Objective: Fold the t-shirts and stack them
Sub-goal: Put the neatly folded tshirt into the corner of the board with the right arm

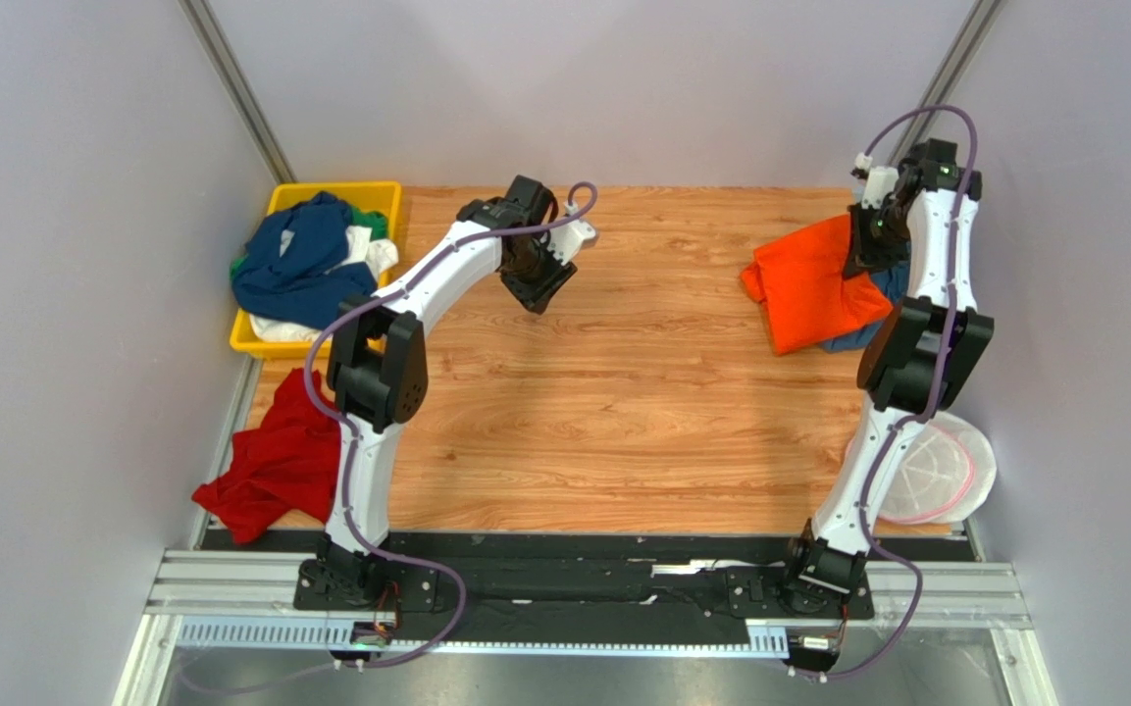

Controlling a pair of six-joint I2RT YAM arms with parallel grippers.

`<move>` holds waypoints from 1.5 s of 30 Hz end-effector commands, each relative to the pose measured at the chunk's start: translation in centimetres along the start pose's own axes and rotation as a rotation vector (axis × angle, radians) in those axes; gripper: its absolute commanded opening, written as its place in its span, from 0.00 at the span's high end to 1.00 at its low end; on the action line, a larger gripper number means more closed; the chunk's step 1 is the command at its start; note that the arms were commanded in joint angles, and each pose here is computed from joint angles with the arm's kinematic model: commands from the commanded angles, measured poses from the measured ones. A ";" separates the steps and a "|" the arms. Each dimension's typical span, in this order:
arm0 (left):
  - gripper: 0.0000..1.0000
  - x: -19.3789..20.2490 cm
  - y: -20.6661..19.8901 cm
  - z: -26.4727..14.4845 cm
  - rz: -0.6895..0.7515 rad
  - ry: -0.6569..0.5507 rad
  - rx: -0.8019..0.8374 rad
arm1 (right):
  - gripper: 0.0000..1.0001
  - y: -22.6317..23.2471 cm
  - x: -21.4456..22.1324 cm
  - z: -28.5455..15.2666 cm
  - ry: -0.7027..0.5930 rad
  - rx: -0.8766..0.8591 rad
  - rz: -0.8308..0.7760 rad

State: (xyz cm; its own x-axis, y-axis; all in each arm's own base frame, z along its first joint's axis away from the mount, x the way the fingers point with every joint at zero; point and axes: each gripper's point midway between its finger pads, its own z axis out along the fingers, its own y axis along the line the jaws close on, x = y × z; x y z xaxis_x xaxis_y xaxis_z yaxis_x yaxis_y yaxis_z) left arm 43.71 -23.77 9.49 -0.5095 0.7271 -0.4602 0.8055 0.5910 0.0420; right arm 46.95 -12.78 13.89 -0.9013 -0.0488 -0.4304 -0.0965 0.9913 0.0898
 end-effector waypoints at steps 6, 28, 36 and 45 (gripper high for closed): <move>0.52 -0.8 -0.5 -0.8 0.019 -0.028 0.009 | 1.00 -3.0 -1.7 -2.4 -0.070 0.080 -0.022; 0.53 -0.2 -1.0 -0.3 0.023 -0.003 0.023 | 1.00 -9.6 -0.6 -6.9 -0.176 0.149 0.080; 0.53 0.0 -1.4 0.0 0.028 0.007 0.032 | 1.00 -12.1 0.0 -5.5 -0.164 0.196 0.078; 0.53 0.0 -1.8 0.3 0.032 0.016 0.042 | 1.00 -10.7 1.8 1.5 -0.075 0.113 0.087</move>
State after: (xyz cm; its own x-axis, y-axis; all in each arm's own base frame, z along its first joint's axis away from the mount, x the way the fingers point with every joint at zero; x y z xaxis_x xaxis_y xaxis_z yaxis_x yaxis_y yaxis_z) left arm 42.84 -24.28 9.01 -0.5062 0.7398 -0.4433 0.8164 0.5766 0.0301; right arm 45.40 -23.48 13.98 -0.8652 0.0688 -0.4966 0.0565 0.9976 0.0398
